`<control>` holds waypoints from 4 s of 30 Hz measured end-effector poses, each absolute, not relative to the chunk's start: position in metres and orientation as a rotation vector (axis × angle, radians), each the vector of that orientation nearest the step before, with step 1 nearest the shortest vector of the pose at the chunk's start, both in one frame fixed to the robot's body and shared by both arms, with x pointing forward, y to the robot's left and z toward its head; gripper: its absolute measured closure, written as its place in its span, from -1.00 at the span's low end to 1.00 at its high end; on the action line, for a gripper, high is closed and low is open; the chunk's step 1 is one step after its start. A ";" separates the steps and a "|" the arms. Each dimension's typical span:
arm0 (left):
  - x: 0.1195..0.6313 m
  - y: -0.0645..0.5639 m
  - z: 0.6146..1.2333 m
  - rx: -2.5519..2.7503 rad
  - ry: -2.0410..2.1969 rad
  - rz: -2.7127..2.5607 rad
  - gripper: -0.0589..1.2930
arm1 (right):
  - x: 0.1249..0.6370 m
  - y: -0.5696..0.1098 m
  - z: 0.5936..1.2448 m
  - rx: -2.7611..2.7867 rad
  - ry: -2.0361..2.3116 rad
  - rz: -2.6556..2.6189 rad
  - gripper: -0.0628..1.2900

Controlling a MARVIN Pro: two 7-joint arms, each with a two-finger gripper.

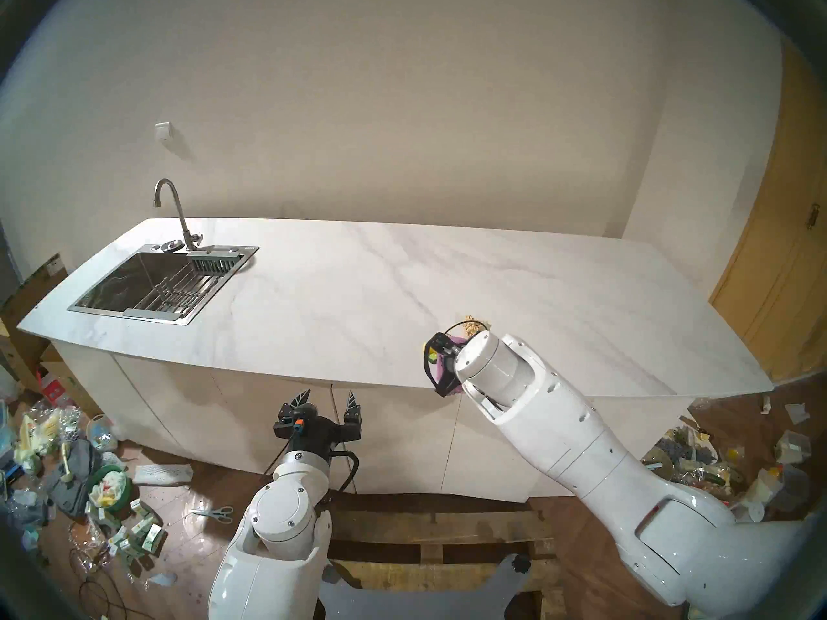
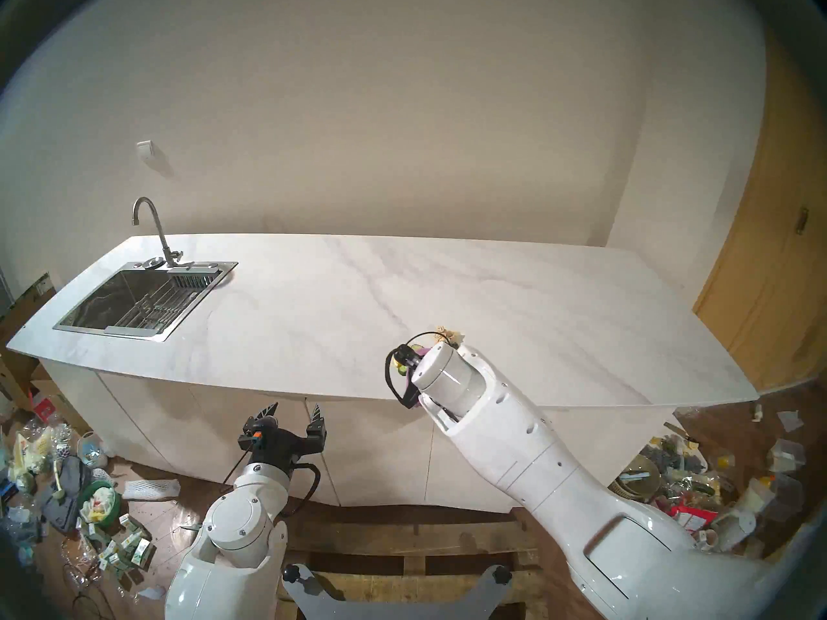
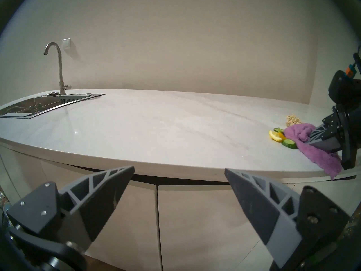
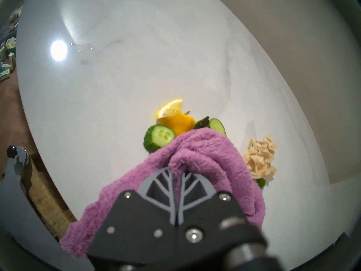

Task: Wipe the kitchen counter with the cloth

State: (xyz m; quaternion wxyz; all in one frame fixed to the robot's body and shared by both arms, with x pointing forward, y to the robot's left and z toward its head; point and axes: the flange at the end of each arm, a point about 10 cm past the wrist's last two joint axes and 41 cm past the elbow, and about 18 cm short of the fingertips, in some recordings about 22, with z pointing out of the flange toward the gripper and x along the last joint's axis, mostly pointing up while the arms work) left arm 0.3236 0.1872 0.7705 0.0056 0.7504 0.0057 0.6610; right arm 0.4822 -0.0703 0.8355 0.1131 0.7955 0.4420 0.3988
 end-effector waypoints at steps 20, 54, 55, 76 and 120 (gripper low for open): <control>0.324 0.187 0.769 2.352 0.019 2.067 -0.95 | 0.479 0.032 0.839 2.314 1.453 1.197 0.94; 0.324 0.187 0.771 2.349 0.019 2.070 -0.95 | 0.516 -0.011 0.895 2.309 1.208 1.417 0.94; 0.324 0.187 0.771 2.349 0.019 2.070 -0.95 | 0.515 -0.013 0.896 2.298 1.210 1.428 0.94; 0.324 0.187 0.771 2.349 0.019 2.070 -0.95 | 0.501 -0.048 0.962 2.160 1.077 1.719 0.94; 0.324 0.187 0.771 2.347 0.019 2.072 -0.95 | 0.592 -0.215 0.875 2.074 0.783 1.307 0.94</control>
